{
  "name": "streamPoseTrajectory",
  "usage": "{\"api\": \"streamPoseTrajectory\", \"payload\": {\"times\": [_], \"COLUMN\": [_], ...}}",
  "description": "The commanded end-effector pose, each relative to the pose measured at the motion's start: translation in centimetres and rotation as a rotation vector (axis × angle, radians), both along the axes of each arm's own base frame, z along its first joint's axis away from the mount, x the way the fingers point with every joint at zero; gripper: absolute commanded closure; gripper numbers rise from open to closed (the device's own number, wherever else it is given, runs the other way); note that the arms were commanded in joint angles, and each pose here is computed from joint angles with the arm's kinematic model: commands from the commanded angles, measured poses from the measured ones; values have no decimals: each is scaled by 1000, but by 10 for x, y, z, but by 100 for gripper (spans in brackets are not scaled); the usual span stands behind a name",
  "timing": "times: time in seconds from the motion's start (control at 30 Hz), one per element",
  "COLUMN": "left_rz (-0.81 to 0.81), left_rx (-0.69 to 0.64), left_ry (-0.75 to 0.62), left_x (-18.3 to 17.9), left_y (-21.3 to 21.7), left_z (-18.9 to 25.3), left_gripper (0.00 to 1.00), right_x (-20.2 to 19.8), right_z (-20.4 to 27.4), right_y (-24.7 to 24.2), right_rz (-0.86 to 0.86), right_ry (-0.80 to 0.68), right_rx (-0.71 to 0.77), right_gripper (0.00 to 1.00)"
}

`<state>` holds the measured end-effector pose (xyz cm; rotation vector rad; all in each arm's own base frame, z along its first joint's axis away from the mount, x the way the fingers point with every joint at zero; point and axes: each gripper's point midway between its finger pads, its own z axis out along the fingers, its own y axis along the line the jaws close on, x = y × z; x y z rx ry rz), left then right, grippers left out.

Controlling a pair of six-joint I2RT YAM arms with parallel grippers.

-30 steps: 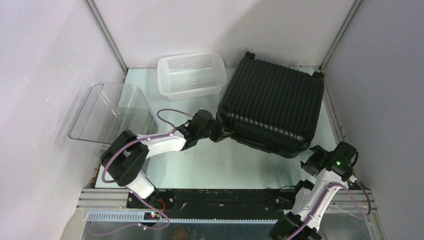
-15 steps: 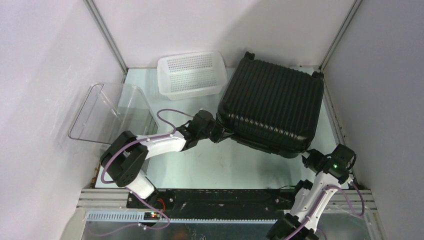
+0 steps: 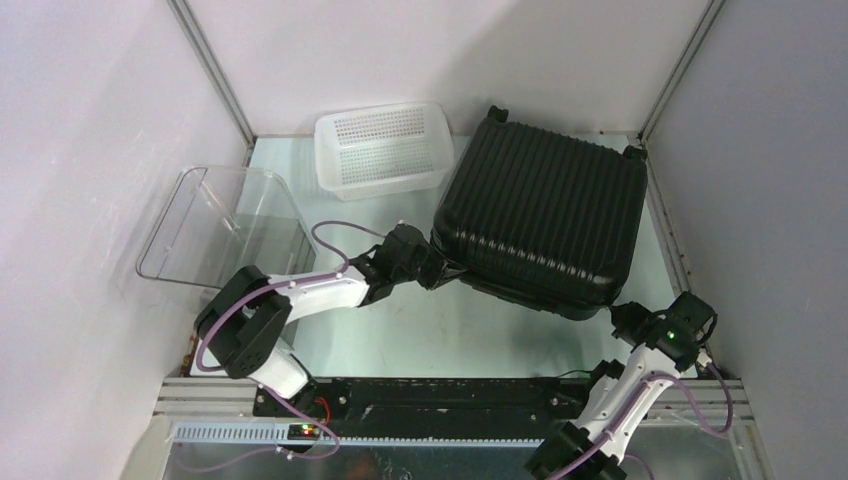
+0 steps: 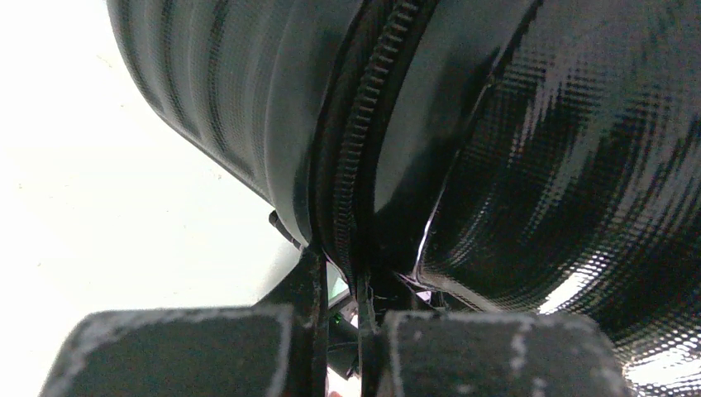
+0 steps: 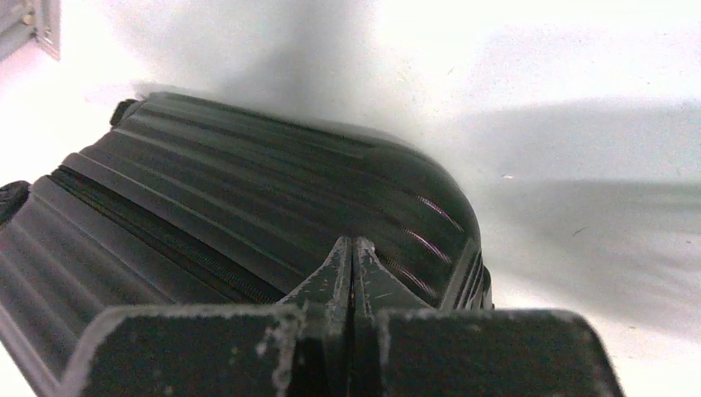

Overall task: Open, take out, and arrange the luggage
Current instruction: Grab the zipper of the luggage.

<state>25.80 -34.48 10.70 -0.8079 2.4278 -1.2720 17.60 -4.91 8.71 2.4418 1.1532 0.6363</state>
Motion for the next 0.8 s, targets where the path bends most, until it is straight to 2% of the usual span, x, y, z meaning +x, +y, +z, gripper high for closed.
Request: {"api": "streamPoseTrajectory", "payload": {"times": [0.0,0.13,0.27,0.37,0.6,0.77], "left_rz": [-238,-228,-229,-238,-267,-277], "left_rx": [-14,-30,-41,-51,-36,-36], "left_ry": [-176,-187,-202,-205,-207,-211], "left_x": [-36,-35,-33,-33,-37,-35], "left_y": [-15,-15,-17,-20,-19,-23], "left_z": [26,32,36,37,35,38], "left_gripper": [100,100,100,100,100,100], "right_x": [-2,-13,-25,-27,-12,-11], "right_z": [0,-2,1,4,17,25], "right_y": [6,13,13,14,21,21], "right_rz": [77,171,181,176,177,162], "right_ry": [22,132,189,188,93,86], "right_rx": [7,60,96,109,166,175], "right_gripper": [87,60,51,39,37,32]}}
